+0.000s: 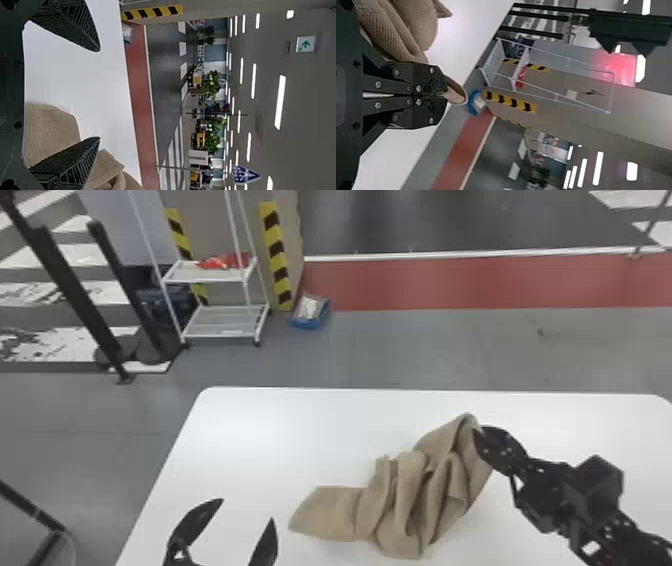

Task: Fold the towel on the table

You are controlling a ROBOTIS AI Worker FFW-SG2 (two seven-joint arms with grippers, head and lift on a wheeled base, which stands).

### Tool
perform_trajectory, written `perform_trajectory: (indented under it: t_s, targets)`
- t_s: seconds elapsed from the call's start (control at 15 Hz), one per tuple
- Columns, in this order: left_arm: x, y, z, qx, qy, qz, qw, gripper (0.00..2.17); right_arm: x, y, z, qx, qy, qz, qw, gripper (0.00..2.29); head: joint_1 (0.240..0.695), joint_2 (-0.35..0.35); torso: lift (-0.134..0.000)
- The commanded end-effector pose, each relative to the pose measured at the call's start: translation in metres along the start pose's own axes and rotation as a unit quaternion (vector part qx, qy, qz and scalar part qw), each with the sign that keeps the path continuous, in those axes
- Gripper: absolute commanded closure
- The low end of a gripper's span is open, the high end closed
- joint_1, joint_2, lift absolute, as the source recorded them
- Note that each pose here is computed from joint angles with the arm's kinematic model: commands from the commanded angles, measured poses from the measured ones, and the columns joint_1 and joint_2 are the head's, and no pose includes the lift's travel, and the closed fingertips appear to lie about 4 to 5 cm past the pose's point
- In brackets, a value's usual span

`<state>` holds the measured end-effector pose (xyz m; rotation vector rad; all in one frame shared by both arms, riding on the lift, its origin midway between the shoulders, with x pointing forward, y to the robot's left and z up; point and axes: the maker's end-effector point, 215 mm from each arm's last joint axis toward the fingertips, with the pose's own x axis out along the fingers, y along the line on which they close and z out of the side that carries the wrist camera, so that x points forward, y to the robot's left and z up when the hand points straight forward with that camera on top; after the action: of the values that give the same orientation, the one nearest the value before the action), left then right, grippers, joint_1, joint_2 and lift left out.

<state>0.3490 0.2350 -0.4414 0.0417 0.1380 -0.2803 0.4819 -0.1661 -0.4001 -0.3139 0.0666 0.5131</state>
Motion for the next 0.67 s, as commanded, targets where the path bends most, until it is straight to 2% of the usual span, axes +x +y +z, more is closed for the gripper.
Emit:
perform_trajectory:
  t_s: [0.0,0.2,0.27,0.33,0.4,0.47,0.6]
  targets:
    - [0.004,-0.006,0.0,0.003,0.0,-0.007,1.0,0.09,-0.022,-0.019,0.078,0.013,-0.13,-0.029,0.991,1.96,0.695,0.095,0.0]
    - [0.004,-0.005,-0.002,0.005,0.002,-0.008,1.0,0.09,-0.032,-0.058,0.104,0.056,-0.18,-0.066,0.9798,1.95,0.695,0.079,0.0]
    - [0.003,-0.005,-0.004,0.005,0.004,-0.007,1.0,0.09,-0.025,-0.063,0.093,0.06,-0.156,-0.066,0.9838,1.95,0.695,0.069,0.0]
    - [0.003,-0.005,-0.007,0.005,0.006,-0.009,0.9999,0.09,-0.016,-0.06,0.078,0.043,-0.119,-0.055,0.9904,1.95,0.695,0.06,0.0]
    - [0.002,-0.008,-0.008,0.005,0.008,-0.015,0.9998,0.09,-0.01,-0.053,0.063,0.002,-0.084,-0.044,0.9955,1.95,0.695,0.05,0.0]
    - [0.002,-0.009,-0.009,0.005,0.008,-0.018,0.9998,0.09,-0.006,-0.037,0.034,-0.033,-0.037,-0.011,0.9987,1.96,0.695,0.043,0.0]
    - [0.005,-0.009,-0.009,0.006,0.009,-0.02,0.9997,0.09,-0.012,-0.029,-0.005,-0.077,0.015,0.015,0.9968,1.95,0.695,0.052,0.0]
